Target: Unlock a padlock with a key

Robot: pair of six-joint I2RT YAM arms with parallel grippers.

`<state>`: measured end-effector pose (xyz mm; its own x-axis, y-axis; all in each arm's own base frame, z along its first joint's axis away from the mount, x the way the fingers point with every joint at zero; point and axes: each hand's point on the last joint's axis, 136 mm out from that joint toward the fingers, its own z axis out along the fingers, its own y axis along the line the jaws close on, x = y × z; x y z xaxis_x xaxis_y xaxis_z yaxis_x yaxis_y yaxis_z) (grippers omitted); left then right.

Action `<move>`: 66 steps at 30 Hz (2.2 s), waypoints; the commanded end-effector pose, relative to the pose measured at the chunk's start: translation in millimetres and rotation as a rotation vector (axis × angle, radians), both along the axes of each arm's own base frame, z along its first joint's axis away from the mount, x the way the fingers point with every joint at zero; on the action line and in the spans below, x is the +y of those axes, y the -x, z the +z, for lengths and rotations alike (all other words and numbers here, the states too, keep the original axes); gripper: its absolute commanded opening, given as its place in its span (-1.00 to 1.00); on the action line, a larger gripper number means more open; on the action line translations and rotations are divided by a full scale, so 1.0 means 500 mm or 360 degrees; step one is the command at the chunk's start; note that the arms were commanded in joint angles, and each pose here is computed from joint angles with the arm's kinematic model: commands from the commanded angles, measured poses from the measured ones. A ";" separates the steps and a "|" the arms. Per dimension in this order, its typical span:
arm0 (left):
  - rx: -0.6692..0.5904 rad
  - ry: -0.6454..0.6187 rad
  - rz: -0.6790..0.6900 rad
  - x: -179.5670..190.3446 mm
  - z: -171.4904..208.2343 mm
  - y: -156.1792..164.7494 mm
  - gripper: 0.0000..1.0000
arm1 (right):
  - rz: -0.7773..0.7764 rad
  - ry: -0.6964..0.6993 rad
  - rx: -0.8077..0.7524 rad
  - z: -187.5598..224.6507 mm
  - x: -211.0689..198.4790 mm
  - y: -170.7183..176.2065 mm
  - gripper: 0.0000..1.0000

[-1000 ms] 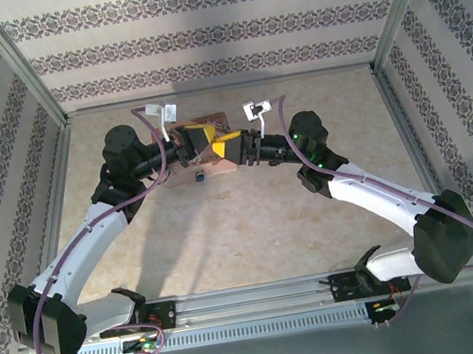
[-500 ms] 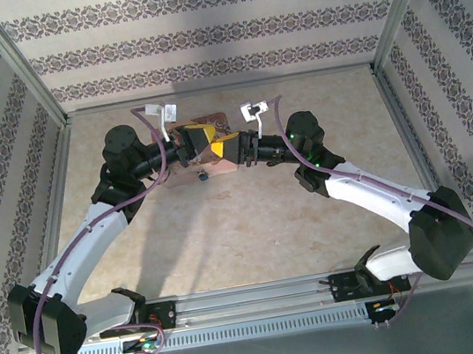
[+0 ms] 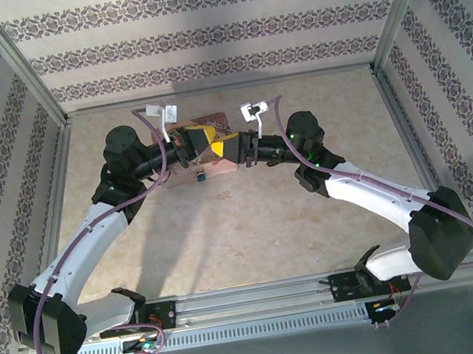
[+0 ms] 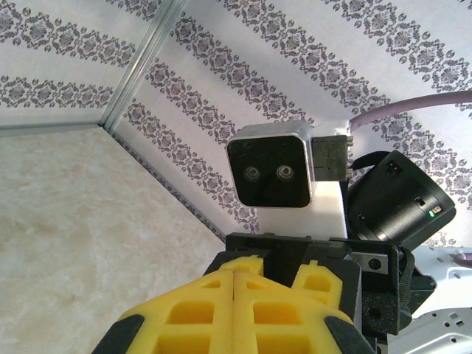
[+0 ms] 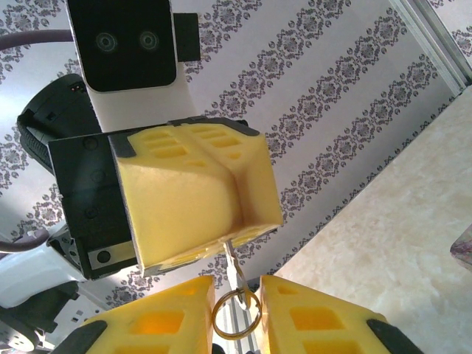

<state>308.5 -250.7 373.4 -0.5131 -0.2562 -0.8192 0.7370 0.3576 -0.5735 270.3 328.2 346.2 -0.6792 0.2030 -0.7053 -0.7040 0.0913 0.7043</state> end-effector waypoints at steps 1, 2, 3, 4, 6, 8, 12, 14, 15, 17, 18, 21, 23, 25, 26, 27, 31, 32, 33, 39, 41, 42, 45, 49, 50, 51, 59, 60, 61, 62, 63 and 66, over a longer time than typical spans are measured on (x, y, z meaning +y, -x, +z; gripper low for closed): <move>-0.0082 0.0013 -0.0013 0.001 0.011 0.004 -1.00 | 0.0049 -0.0074 -0.0110 0.054 0.007 0.015 -0.48; -0.0077 0.0011 -0.0013 0.001 0.009 0.004 -1.00 | 0.0053 -0.0076 -0.0111 0.056 0.008 0.015 -0.43; -0.0078 0.0012 -0.0011 0.001 0.009 0.003 -1.00 | 0.0055 -0.0078 -0.0111 0.057 0.007 0.015 -0.40; -0.0077 0.0011 -0.0009 0.001 0.009 0.003 -1.00 | 0.0062 -0.0078 -0.0113 0.057 0.008 0.017 -0.38; -0.0077 0.0011 -0.0005 0.001 0.009 0.002 -1.00 | 0.0066 -0.0077 -0.0110 0.056 0.008 0.017 -0.36; -0.0076 0.0011 -0.0001 0.002 0.008 0.001 -1.00 | 0.0065 -0.0075 -0.0107 0.054 0.008 0.018 -0.36; -0.0078 0.0012 0.0003 0.002 0.009 0.000 -1.00 | 0.0063 -0.0067 -0.0093 0.046 0.008 0.017 -0.37; -0.0077 0.0012 0.0006 0.003 0.009 0.001 -1.00 | 0.0061 -0.0062 -0.0086 0.041 0.008 0.017 -0.38; -0.0078 0.0010 0.0010 0.003 0.009 0.000 -1.00 | 0.0061 -0.0062 -0.0086 0.041 0.007 0.017 -0.39; -0.0076 0.0005 0.0017 0.003 0.008 -0.001 -1.00 | 0.0060 -0.0060 -0.0083 0.039 0.007 0.018 -0.44; -0.0077 0.0004 0.0021 0.004 0.008 -0.002 -1.00 | 0.0062 -0.0061 -0.0083 0.039 0.007 0.018 -0.47; -0.0076 0.0003 0.0025 0.005 0.008 -0.002 -1.00 | 0.0064 -0.0059 -0.0078 0.038 0.007 0.018 -0.52; -0.0076 0.0001 0.0028 0.005 0.007 -0.003 -1.00 | 0.0064 -0.0055 -0.0075 0.035 0.007 0.018 -0.54; -0.0076 0.0001 0.0030 0.005 0.007 -0.003 -1.00 | 0.0066 -0.0052 -0.0067 0.032 0.008 0.018 -0.55; -0.0073 0.0000 0.0034 0.006 0.006 -0.004 -1.00 | 0.0063 -0.0052 -0.0067 0.032 0.007 0.017 -0.56; -0.0071 0.0000 0.0034 0.006 0.005 -0.004 -1.00 | 0.0065 -0.0051 -0.0063 0.030 0.008 0.017 -0.57; -0.0079 0.0003 0.0045 0.007 0.009 -0.005 -1.00 | 0.0066 -0.0048 -0.0058 0.027 0.008 0.017 -0.60; -0.0082 0.0002 0.0047 0.007 0.009 -0.005 -1.00 | 0.0066 -0.0048 -0.0058 0.027 0.007 0.017 -0.60; -0.0082 0.0002 0.0048 0.008 0.009 -0.006 -1.00 | 0.0064 -0.0046 -0.0055 0.025 0.007 0.017 -0.61; -0.0080 0.0003 0.0053 0.008 0.009 -0.006 -1.00 | 0.0064 -0.0042 -0.0046 0.022 0.008 0.015 -0.61; -0.0080 0.0001 0.0054 0.008 0.007 -0.007 -1.00 | 0.0066 -0.0040 -0.0039 0.020 0.009 0.014 -0.60; -0.0084 0.0003 0.0056 0.009 0.009 -0.006 -1.00 | 0.0069 -0.0038 -0.0034 0.018 0.010 0.014 -0.60; -0.0079 0.0003 0.0059 0.009 0.007 -0.007 -1.00 | 0.0071 -0.0034 -0.0028 0.015 0.010 0.012 -0.59; -0.0079 0.0004 0.0062 0.009 0.006 -0.008 -1.00 | 0.0072 -0.0031 -0.0023 0.012 0.011 0.011 -0.60; -0.0081 0.0004 0.0063 0.009 0.007 -0.008 -1.00 | 0.0072 -0.0031 -0.0021 0.011 0.011 0.011 -0.60; -0.0077 0.0003 0.0064 0.009 0.005 -0.008 -1.00 | 0.0072 -0.0031 -0.0023 0.012 0.011 0.012 -0.60; -0.0079 0.0000 0.0091 0.013 0.004 -0.011 -1.00 | 0.0062 -0.0027 -0.0013 0.007 0.008 0.010 -0.62; -0.0082 0.0001 0.0094 0.014 0.005 -0.011 -1.00 | 0.0063 -0.0026 -0.0011 0.006 0.008 0.010 -0.63; -0.0082 0.0000 0.0097 0.014 0.005 -0.011 -1.00 | 0.0062 -0.0025 -0.0009 0.005 0.008 0.010 -0.64; -0.0081 -0.0002 0.0099 0.014 0.004 -0.012 -1.00 | 0.0063 -0.0024 -0.0005 0.003 0.009 0.009 -0.64; -0.0077 -0.0003 0.0102 0.014 0.003 -0.012 -1.00 | 0.0064 -0.0024 -0.0006 0.004 0.009 0.009 -0.64; -0.0077 -0.0003 0.0107 0.015 0.003 -0.013 -1.00 | 0.0065 -0.0021 0.0005 0.000 0.010 0.008 -0.64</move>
<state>313.8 -247.9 368.4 -0.5032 -0.2701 -0.8209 0.7244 0.3861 -0.5711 273.6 330.7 342.6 -0.6916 0.1976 -0.6947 -0.6924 0.0923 0.7156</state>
